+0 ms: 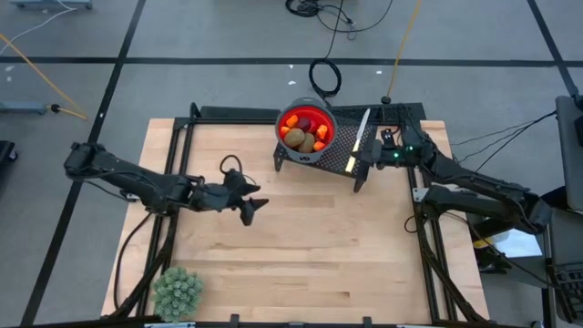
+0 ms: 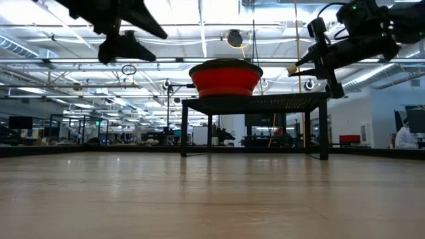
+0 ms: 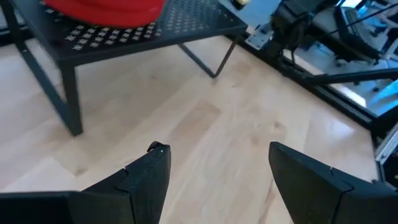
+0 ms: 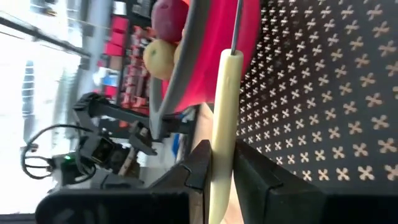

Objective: Pick & Place Fruit
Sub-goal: Put the knife on the shelf to the right of the strainer bowl

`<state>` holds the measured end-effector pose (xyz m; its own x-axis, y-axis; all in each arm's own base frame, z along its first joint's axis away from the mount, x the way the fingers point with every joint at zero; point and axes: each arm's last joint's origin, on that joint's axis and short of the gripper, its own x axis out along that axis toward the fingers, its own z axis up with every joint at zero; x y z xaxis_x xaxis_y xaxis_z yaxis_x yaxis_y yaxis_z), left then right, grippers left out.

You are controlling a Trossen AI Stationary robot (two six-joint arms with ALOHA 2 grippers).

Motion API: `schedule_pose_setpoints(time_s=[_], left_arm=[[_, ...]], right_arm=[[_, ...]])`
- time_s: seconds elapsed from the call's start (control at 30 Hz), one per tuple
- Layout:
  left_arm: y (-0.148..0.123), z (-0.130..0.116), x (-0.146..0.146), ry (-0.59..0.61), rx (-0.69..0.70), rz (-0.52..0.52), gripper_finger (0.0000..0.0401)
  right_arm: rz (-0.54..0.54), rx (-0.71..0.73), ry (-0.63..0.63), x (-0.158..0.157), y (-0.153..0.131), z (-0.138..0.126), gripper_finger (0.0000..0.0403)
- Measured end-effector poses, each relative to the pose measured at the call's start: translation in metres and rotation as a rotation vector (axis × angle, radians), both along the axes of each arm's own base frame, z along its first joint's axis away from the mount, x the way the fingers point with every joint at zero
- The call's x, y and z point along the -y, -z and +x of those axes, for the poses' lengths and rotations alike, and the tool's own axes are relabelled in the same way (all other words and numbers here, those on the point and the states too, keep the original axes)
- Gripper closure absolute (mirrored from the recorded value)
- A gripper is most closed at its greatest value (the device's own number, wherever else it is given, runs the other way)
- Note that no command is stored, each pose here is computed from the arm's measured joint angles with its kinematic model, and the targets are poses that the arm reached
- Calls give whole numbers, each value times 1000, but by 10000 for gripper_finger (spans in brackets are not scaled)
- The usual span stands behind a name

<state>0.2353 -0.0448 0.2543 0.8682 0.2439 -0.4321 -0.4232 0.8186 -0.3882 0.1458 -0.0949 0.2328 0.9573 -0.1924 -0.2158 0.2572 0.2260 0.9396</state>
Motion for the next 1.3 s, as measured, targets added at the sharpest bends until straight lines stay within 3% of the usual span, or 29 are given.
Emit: schedule_pose_setpoints(time_s=[0.2, 0.43, 0.63, 1.3], left_arm=[[8, -11, -11, 29, -23, 34, 130], [21, -24, -23, 115, 142, 64, 130], [38, -40, -34, 188, 273, 24, 130], [41, -44, -33, 284, 285, -1, 130]], right_arm=[[-8, -73, 38, -3, -19, 4, 366], [35, -198, 76, -12, -14, 6, 366], [92, -240, 74, -10, -5, 14, 366], [190, -353, 85, 2, 0, 35, 357]])
